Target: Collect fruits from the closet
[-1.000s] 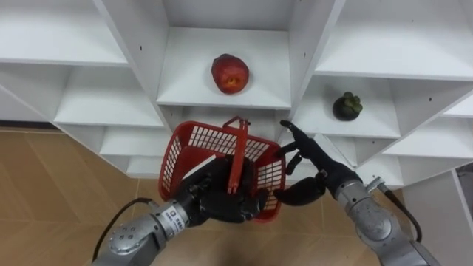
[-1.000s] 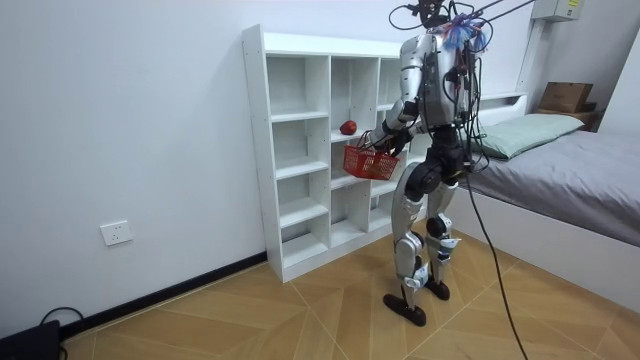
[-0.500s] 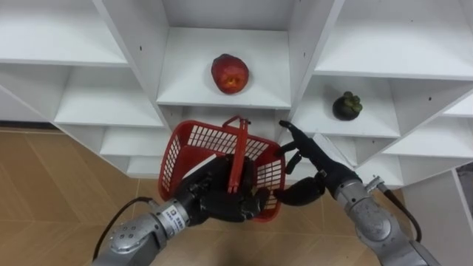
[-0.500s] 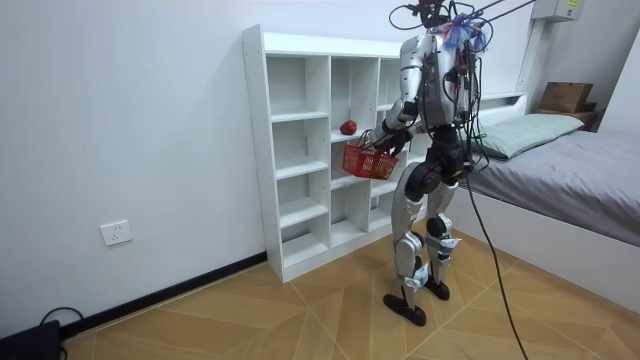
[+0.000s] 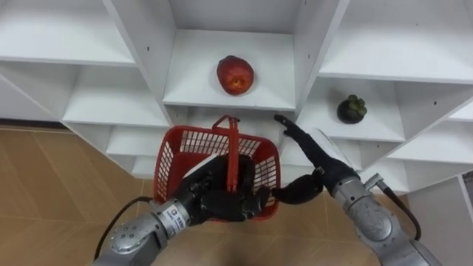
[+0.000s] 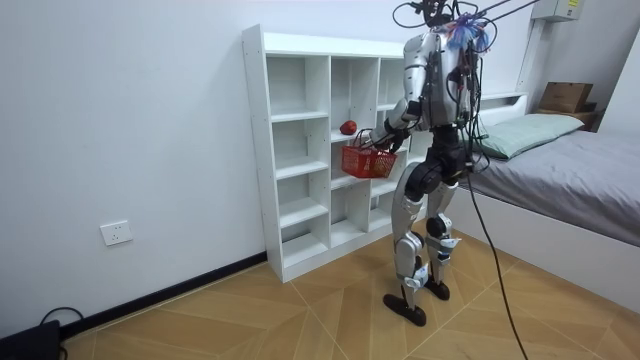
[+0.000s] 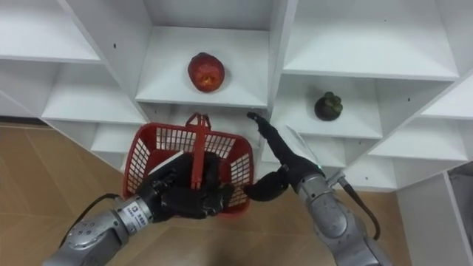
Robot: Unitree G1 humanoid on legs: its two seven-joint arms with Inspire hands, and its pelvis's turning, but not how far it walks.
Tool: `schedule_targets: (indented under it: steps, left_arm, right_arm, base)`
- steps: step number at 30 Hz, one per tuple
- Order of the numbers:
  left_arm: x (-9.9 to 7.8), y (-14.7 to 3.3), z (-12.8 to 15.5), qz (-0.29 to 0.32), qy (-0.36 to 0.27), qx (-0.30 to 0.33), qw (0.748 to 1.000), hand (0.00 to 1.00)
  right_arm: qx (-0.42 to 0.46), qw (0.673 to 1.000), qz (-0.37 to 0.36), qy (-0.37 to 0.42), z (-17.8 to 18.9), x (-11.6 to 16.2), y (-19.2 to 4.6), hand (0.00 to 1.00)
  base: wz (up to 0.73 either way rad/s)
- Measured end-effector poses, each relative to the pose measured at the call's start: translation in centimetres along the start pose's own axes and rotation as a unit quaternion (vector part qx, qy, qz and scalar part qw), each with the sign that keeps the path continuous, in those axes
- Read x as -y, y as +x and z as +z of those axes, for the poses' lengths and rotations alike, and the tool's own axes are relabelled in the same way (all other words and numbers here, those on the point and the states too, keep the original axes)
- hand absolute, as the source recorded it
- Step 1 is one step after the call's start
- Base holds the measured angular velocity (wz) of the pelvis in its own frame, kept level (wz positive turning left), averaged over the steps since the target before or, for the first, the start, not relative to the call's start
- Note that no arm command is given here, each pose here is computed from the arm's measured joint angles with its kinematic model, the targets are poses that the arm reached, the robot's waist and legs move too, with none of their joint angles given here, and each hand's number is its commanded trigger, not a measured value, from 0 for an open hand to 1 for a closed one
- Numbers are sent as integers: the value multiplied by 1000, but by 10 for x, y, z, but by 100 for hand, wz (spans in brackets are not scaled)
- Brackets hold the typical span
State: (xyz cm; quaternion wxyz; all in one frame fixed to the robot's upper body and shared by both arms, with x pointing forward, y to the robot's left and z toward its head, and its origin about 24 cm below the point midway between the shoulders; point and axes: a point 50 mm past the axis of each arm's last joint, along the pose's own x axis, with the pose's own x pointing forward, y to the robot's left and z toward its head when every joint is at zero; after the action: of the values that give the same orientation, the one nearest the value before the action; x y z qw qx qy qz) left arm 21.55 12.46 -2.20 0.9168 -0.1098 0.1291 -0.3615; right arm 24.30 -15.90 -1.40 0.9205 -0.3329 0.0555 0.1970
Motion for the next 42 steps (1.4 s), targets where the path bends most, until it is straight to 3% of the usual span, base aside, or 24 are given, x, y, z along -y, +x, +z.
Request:
schedule_targets:
  steps: [7,21,28,33,42]
  left_arm:
    - [-2,-8,-6,14,-8,-5,1000,100]
    - [-23,-38,-22,102,-27,-26,994,100]
    - [-32,-44,-21,138,-32,-19,990,100]
    - [-39,-54,-40,172,-47,-58,982,100]
    - [-41,-55,-42,182,-32,-64,981,100]
  right_arm:
    - [21,1000,6,4,9,-3,-5,0]
    - [58,996,36,58,26,-5,-4,0]
    - [66,995,36,70,29,-3,-4,0]
    - [99,992,21,70,44,3,-4,0]
    - [115,989,-48,82,52,16,-3,0]
  base:
    - [9]
    - [9]
    - [7]
    - [11]
    - [4]
